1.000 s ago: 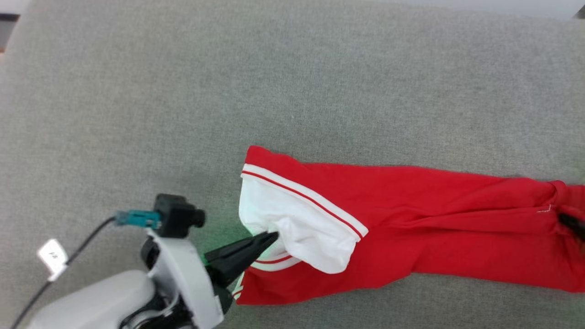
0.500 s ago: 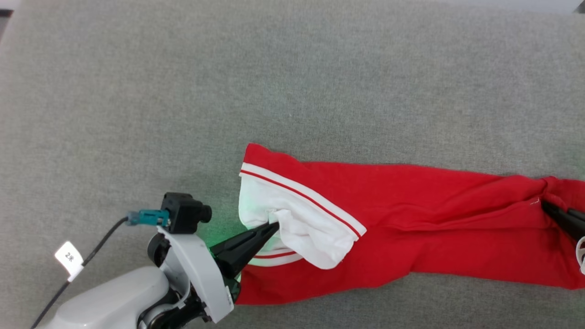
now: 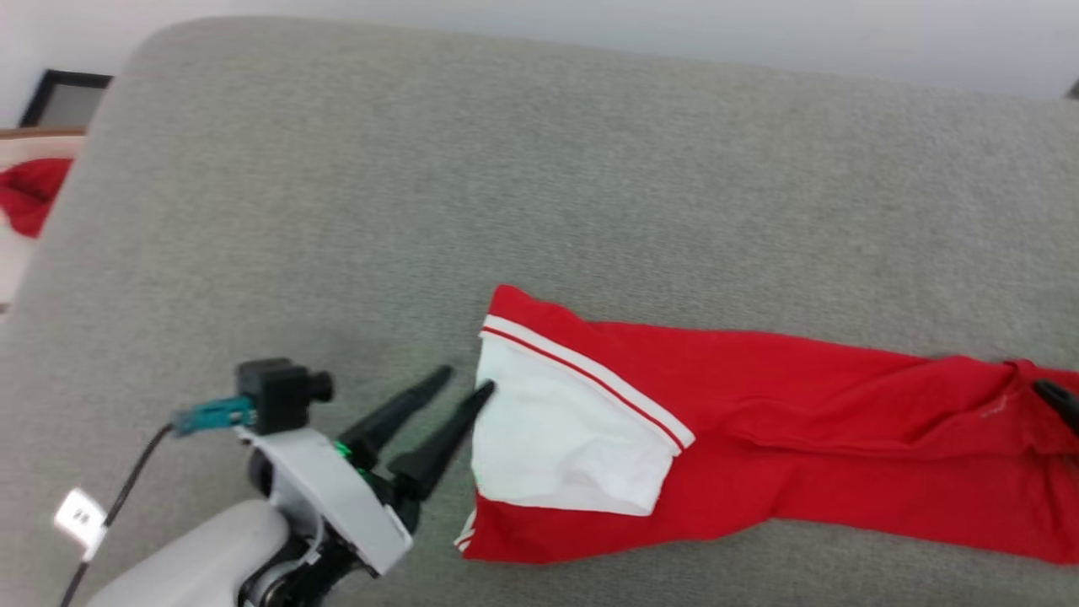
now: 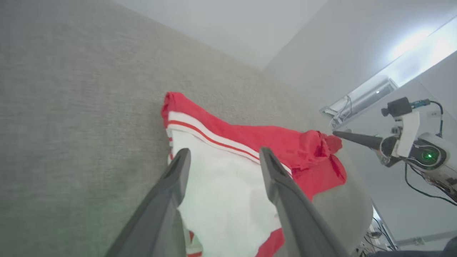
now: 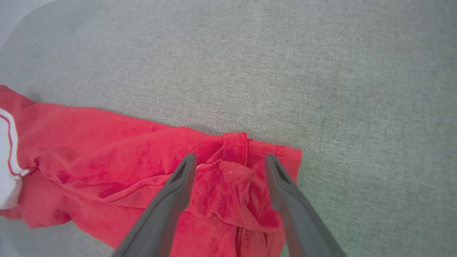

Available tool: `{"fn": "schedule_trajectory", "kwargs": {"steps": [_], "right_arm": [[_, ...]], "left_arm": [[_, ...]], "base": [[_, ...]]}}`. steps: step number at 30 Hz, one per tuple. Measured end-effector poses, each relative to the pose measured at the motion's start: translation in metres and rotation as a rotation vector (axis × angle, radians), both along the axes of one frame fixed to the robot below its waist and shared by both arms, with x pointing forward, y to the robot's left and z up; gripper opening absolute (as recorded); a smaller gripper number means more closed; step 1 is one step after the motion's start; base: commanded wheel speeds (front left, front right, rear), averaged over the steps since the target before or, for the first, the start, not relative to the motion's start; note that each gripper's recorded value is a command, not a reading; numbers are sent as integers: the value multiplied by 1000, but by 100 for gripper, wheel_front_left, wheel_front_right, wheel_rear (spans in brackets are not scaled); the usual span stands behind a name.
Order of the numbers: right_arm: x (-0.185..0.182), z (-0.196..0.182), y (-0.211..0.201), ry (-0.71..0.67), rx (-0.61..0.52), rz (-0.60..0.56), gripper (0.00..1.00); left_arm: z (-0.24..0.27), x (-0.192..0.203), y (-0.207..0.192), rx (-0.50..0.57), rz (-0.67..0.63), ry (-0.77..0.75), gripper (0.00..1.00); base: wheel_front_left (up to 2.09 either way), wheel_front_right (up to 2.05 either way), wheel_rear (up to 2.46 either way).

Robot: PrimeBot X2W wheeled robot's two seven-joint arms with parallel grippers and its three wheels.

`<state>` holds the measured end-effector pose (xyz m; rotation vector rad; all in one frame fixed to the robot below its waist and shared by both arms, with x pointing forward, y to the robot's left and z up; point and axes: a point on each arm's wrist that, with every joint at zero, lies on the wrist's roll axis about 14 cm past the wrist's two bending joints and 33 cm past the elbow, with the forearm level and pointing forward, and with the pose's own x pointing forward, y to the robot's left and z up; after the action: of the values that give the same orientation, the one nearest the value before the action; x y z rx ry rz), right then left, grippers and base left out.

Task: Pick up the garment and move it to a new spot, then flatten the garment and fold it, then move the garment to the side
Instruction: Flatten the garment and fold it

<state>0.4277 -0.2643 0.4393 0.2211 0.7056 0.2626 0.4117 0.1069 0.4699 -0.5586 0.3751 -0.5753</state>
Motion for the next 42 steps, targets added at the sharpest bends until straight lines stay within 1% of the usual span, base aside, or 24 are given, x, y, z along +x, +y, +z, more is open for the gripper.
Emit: {"fn": "schedule_trajectory", "kwargs": {"steps": [6,9,12,18,22,25,29,31,34,40,41,42], "right_arm": [[-3,-9,0,44,20,-16,100],[-3,-10,-2,59,30,-31,100],[-7,-13,-8,90,37,-52,100],[-28,-22,-25,195,43,-92,100],[-34,-22,-43,237,37,-141,100],[-35,-26,-50,267,28,-161,100],[-28,-33,-42,313,27,-146,100],[-31,-44,-35,378,24,-129,100],[-31,-54,-32,448,-9,-105,100],[-25,-64,-27,499,-33,-93,100],[-24,-65,-25,501,-37,-93,67],[-23,-66,-24,503,-37,-94,27]], "left_arm": [[-8,-3,47,5,248,-43,100],[-20,-14,68,54,344,-47,100],[-20,-18,81,85,424,-82,100],[-15,-19,87,246,450,-191,100],[1,-9,90,337,470,-287,100],[9,-5,89,405,467,-343,100],[10,-2,87,451,466,-371,100],[10,-1,85,451,468,-373,100],[9,0,86,460,475,-375,100],[3,0,87,493,481,-367,100],[1,0,86,495,480,-362,100],[0,0,87,499,483,-357,100]], "base": [[0,0,0],[0,0,0],[0,0,0],[0,0,0],[0,0,0],[0,0,0],[0,0,0],[0,0,0],[0,0,0],[0,0,0],[0,0,0],[0,0,0]]}}
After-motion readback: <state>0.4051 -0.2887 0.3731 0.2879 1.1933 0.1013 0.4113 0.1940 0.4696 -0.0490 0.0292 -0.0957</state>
